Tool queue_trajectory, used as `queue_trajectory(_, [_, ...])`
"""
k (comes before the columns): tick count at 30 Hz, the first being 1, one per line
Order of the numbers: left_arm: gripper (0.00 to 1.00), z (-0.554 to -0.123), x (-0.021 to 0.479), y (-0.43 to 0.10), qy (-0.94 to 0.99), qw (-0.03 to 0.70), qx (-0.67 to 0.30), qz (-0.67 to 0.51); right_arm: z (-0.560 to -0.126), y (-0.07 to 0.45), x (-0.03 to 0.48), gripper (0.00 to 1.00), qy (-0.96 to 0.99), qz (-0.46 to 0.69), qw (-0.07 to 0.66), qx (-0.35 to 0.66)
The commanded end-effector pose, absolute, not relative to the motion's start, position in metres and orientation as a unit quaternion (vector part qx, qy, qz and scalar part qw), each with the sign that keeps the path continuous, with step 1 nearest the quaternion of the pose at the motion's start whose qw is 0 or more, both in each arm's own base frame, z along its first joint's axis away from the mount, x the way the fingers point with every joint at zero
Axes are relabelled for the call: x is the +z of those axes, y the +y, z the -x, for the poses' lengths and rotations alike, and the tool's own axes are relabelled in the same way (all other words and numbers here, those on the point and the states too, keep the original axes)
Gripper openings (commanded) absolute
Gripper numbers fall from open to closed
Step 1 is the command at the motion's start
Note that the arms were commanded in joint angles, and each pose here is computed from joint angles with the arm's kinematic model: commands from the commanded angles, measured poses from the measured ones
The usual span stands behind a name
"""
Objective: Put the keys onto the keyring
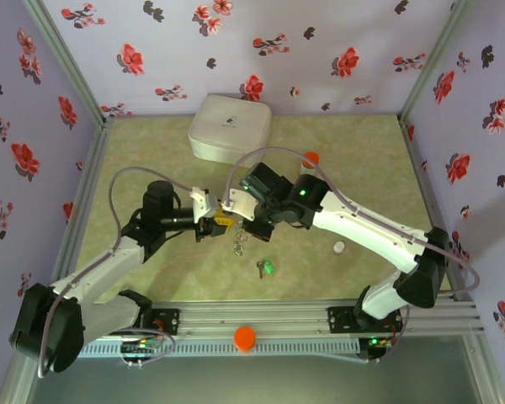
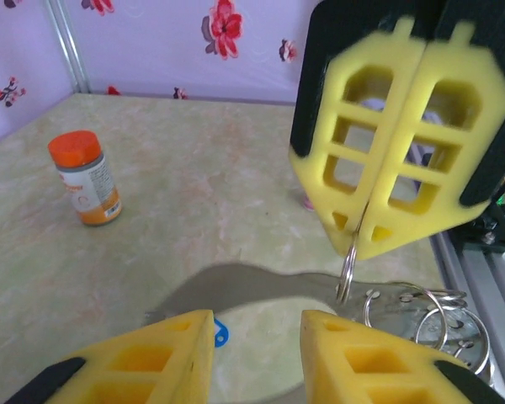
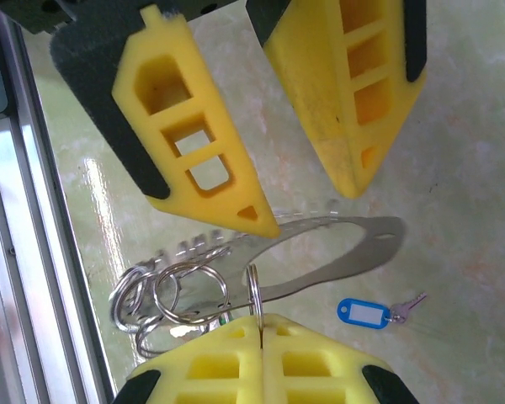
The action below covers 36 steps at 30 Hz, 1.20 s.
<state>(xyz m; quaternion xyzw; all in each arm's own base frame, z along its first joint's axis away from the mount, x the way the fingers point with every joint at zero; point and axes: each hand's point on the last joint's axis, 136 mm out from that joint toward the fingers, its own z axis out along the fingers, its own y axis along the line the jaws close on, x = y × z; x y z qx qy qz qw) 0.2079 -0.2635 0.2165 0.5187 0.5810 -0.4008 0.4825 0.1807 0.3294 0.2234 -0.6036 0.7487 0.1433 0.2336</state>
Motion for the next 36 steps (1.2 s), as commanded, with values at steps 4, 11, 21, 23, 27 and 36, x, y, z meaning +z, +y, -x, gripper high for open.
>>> queue_trajectory(4, [0.34, -0.198, 0.226, -0.27, 0.552, 0.486, -0.431, -0.523, -0.182, 0.34, 0.242, 0.0, 0.732, 0.605, 0.267, 0.164])
queue_trajectory(11, [0.33, -0.19, 0.217, -0.268, 0.553, 0.47, -0.433, -0.535, -0.19, 0.34, 0.242, 0.0, 0.737, 0.597, 0.284, 0.144])
queue_trajectory(21, [0.31, -0.186, 0.219, -0.268, 0.542, 0.479, -0.429, -0.541, -0.193, 0.334, 0.241, 0.0, 0.734, 0.594, 0.303, 0.128])
queue_trajectory(23, [0.31, -0.184, 0.216, -0.268, 0.54, 0.478, -0.427, -0.545, -0.192, 0.335, 0.24, 0.0, 0.732, 0.597, 0.304, 0.127])
queue_trajectory(27, [0.3, -0.182, 0.215, -0.269, 0.537, 0.478, -0.424, -0.551, -0.184, 0.342, 0.24, 0.0, 0.72, 0.606, 0.305, 0.146])
queue_trajectory(36, [0.2, -0.182, 0.218, -0.269, 0.532, 0.486, -0.418, -0.552, -0.177, 0.348, 0.236, 0.0, 0.708, 0.62, 0.301, 0.153])
